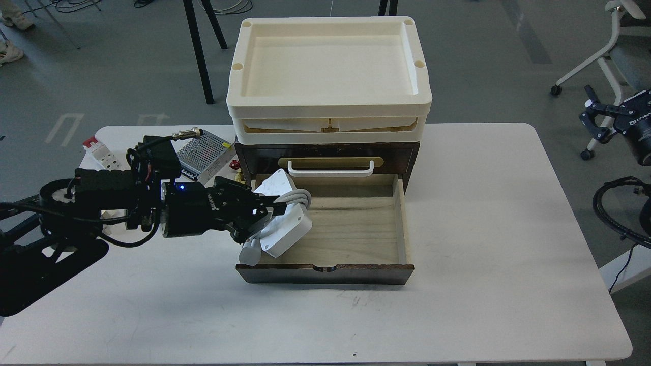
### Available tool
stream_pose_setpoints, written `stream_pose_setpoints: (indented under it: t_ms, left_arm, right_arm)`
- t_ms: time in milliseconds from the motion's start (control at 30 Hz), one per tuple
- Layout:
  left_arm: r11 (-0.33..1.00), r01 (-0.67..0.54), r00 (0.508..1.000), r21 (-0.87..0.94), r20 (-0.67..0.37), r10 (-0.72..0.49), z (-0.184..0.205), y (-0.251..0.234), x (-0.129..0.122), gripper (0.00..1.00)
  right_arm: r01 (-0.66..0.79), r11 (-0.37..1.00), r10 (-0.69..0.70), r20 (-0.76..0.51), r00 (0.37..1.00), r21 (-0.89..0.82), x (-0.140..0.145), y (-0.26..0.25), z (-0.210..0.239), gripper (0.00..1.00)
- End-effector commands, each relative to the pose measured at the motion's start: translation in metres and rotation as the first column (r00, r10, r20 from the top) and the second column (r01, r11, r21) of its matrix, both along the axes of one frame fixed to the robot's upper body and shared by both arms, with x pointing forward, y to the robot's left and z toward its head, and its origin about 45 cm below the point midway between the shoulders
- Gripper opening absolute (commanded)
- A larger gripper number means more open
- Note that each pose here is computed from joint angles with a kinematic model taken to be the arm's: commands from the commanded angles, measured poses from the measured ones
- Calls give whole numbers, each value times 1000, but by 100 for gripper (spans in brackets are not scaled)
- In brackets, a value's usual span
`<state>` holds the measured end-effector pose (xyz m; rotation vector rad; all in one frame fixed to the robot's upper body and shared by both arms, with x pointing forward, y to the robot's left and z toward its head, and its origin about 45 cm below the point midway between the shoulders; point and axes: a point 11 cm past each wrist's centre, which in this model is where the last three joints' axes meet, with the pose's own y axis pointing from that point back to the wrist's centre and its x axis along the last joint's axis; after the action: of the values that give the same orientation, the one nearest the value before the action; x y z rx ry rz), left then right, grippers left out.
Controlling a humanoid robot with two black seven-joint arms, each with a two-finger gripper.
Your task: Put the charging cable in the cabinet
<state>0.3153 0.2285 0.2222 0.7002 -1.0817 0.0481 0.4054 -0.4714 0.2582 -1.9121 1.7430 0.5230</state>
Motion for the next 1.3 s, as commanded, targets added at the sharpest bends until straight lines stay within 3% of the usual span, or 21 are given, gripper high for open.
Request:
stream_pose_setpoints:
  t_ms: [0, 467, 967, 1200, 1267]
  left_arm:
    - [1000, -2, 1000, 10, -10, 2, -12, -5, 4, 0]
    - [999, -12, 999, -53, -47, 10, -27, -31, 12, 0]
    - [999, -19, 1000, -49, -4, 19, -14, -28, 24, 0]
    - [998, -63, 998, -27, -15, 63, -29, -15, 29, 0]
    - [995, -95, 995, -31, -4, 95, -35, -8, 34, 7]
  right_arm:
    - [-1, 1000, 1, 0, 1000, 1, 0, 1, 0, 100]
    - [-4, 1000, 4, 0, 1000, 3, -1, 1, 0, 100]
    - [-5, 1000, 5, -1, 1000, 5, -1, 2, -2, 100]
    - [-1, 1000, 1, -1, 1000, 5, -2, 1, -2, 100]
    - [-2, 1000, 2, -4, 1000, 5, -2, 1, -3, 100]
